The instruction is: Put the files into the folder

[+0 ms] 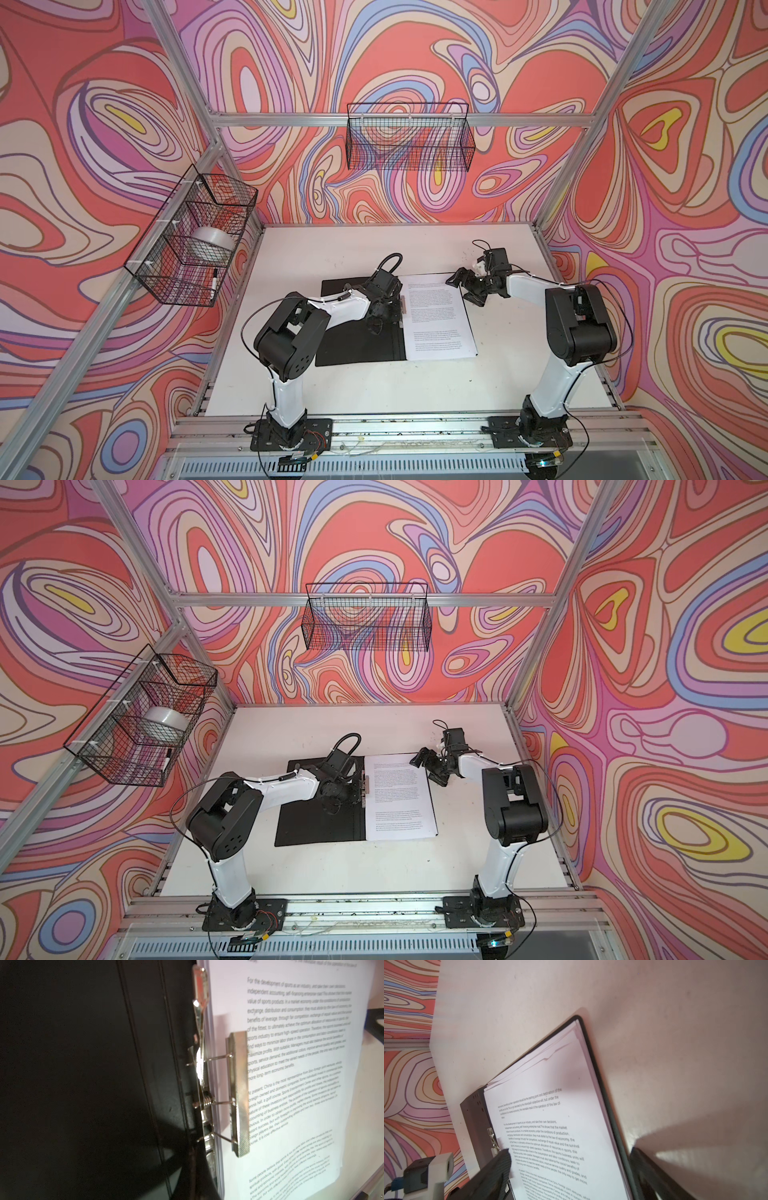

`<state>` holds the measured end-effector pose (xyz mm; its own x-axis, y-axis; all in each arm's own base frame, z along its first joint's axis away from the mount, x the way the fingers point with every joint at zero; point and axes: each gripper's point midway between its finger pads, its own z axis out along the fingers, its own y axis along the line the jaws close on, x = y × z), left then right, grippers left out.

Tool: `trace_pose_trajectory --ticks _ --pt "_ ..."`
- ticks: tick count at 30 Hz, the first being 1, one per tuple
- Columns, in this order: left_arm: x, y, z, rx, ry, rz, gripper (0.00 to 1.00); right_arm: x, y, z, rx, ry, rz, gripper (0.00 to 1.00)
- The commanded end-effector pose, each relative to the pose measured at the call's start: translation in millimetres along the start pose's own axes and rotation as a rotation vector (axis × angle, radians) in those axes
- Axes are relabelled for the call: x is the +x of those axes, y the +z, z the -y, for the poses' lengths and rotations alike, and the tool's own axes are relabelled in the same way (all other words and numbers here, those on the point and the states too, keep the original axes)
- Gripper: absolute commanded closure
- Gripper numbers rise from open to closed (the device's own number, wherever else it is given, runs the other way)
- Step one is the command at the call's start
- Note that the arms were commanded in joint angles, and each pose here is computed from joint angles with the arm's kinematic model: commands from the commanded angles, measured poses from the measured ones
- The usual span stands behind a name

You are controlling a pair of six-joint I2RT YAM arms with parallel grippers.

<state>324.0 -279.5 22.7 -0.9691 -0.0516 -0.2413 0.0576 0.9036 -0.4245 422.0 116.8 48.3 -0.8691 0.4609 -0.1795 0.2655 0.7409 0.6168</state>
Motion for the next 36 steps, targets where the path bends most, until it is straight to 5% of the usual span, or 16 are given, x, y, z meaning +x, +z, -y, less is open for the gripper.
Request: trace_pose_trajectory --ticks 1,7,11,18,23,36 --pt "9.7 3.2 -8.7 -0.049 -0.057 -0.037 1.0 -7.5 -5.2 10.9 0.088 -0.028 0.012 0.07" --pt "5.6 -15.2 -2.9 0.017 -0.083 -0.053 1.0 -25.4 -32.1 -2.7 0.125 -0.09 0.097 0.1" --pt "0.0 -30.5 0.0 0.074 -0.122 -0.05 0.99 -16.4 -40.3 -30.6 0.08 -0.163 0.092 0.22" --pt "-27.4 -49.0 -20.3 0.151 -0.212 -0.007 0.98 36.6 -19.6 -83.3 -0.01 -0.296 -0.039 0.75" --pt "-50.1 -38.4 -22.4 0.205 -0.219 -0.02 0.96 69.3 9.4 -97.9 -0.004 -0.355 -0.136 0.92" --pt "-87.0 3.3 -13.9 0.287 -0.218 -0.043 0.94 96.9 50.2 -85.0 0.079 -0.375 -0.256 1.0"
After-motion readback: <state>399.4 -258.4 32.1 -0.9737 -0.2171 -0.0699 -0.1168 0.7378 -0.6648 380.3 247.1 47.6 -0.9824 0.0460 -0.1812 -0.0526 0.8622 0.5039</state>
